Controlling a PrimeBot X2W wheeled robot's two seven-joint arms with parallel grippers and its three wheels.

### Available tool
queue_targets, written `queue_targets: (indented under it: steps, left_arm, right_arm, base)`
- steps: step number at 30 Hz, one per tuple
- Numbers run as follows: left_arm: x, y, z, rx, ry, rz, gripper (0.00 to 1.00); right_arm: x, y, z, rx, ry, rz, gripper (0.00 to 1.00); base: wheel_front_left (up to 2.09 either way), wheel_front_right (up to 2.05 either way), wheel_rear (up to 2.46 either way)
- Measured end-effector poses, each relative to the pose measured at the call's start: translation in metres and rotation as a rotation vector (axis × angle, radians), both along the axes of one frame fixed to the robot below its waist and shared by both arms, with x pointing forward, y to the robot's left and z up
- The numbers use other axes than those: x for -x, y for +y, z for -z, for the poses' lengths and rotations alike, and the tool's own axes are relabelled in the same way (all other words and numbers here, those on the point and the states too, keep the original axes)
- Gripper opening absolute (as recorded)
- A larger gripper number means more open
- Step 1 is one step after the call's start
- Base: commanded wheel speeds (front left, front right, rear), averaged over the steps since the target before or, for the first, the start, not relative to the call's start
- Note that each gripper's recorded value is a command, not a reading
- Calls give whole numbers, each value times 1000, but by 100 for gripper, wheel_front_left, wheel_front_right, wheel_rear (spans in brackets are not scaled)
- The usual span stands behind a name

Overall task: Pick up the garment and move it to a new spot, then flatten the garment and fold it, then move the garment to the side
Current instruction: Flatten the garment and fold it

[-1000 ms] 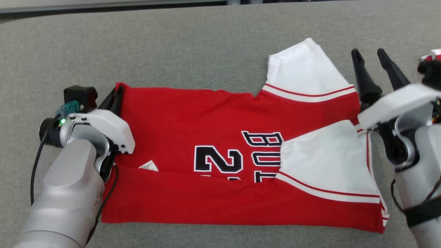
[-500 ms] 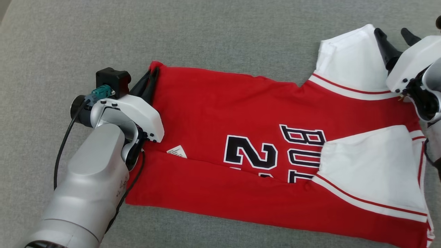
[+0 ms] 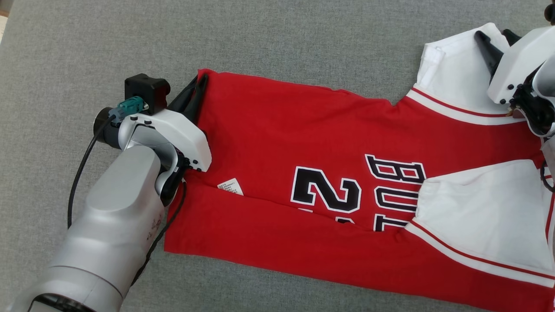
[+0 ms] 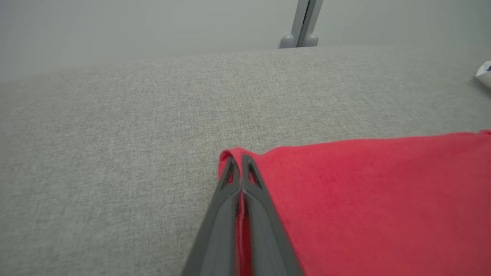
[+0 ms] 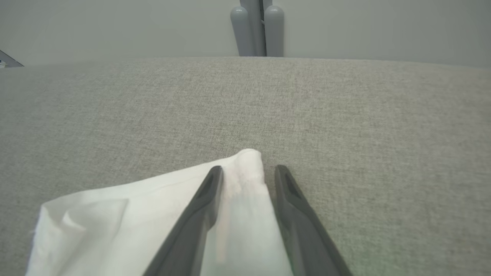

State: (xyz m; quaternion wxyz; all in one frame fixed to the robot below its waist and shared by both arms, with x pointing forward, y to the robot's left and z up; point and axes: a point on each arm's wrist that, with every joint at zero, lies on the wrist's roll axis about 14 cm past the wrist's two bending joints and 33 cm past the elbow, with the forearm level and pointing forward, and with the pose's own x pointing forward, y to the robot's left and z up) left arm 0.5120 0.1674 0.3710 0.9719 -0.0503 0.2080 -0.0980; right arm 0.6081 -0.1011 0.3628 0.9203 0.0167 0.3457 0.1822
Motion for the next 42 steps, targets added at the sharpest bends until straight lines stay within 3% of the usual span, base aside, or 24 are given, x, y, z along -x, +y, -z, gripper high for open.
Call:
queue_targets:
  steps: [8, 21, 28, 42]
  left_arm:
    - [-2, 4, -3, -5, -4, -5, 0]
    - [-21, 6, -24, -22, -55, 4, 0]
    - [-25, 8, -42, -32, -100, -8, 0]
    - [16, 5, -55, -21, -131, 14, 0]
  right_arm:
    - [-6, -2, -12, -5, -72, -5, 0]
    - [-37, -11, -78, 7, -430, -21, 0]
    - [-24, -1, -87, -2, -480, -55, 0]
    - [37, -13, -104, -143, -507, -17, 0]
  base:
    - [0, 0, 0]
    - [0, 0, 0]
    - [0, 0, 0]
    - [0, 0, 0]
